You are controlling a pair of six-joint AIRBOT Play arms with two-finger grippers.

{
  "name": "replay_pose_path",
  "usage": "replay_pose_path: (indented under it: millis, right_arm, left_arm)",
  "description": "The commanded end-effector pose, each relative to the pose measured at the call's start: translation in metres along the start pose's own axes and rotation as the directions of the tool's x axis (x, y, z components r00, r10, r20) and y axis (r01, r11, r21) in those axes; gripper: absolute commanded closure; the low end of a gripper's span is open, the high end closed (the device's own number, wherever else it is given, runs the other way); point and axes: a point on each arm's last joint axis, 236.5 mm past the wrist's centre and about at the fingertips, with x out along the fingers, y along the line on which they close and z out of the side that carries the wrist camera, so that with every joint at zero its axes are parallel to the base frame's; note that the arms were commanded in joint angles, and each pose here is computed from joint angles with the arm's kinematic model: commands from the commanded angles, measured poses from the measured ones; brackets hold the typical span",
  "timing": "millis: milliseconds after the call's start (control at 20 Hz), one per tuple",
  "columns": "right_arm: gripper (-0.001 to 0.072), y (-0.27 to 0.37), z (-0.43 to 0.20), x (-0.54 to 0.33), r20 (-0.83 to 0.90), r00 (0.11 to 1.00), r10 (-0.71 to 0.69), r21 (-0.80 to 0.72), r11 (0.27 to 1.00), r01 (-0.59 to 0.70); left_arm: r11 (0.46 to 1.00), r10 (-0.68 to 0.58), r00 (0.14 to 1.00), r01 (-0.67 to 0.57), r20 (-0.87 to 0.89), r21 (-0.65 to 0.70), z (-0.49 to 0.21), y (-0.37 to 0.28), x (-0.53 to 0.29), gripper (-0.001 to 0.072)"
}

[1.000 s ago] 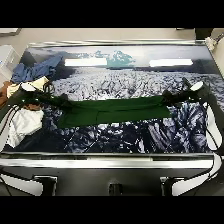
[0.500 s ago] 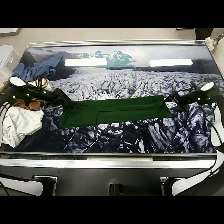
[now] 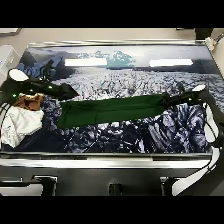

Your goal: Fold the clothes and pants, and hang the long-sleeved shirts on hangers.

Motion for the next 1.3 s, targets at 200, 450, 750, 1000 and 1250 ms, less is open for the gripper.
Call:
replay_pose_path:
  millis: [200,450,750,1000,1250]
  right_arm:
    - [0.0665,0.112,-0.028,-0.082,0.086,0.984,0.159,-0.225,0.965,-0.136]
    - [0.0665,0.182,-0.075,-0.127,0.135,0.97,0.201,-0.403,0.906,-0.131]
    - [0.0664,0.25,-0.148,-0.152,0.117,0.96,0.253,-0.545,0.825,-0.151]
    - [0.0663,0.262,-0.18,-0.149,0.097,0.972,0.215,-0.508,0.85,-0.138]
    - [0.0663,0.245,-0.15,-0.135,0.158,0.975,0.158,-0.454,0.888,-0.071]
  left_arm:
    - [1.0,-0.01,0.998,0.009,0.061,0.028,0.008,-0.057,0.094,0.0672]
    - [0.98,-0.111,0.993,0.102,-0.049,-0.173,-0.039,-0.093,0.196,0.0676]
    - [0.817,-0.281,0.956,0.287,0.09,-0.5,-0.062,-0.163,0.286,0.0679]
    - [0.741,-0.347,0.921,0.385,0.178,-0.55,-0.076,-0.236,0.325,0.0679]
    - [0.861,-0.422,0.905,0.418,0.052,-0.289,-0.07,-0.239,0.309,0.0683]
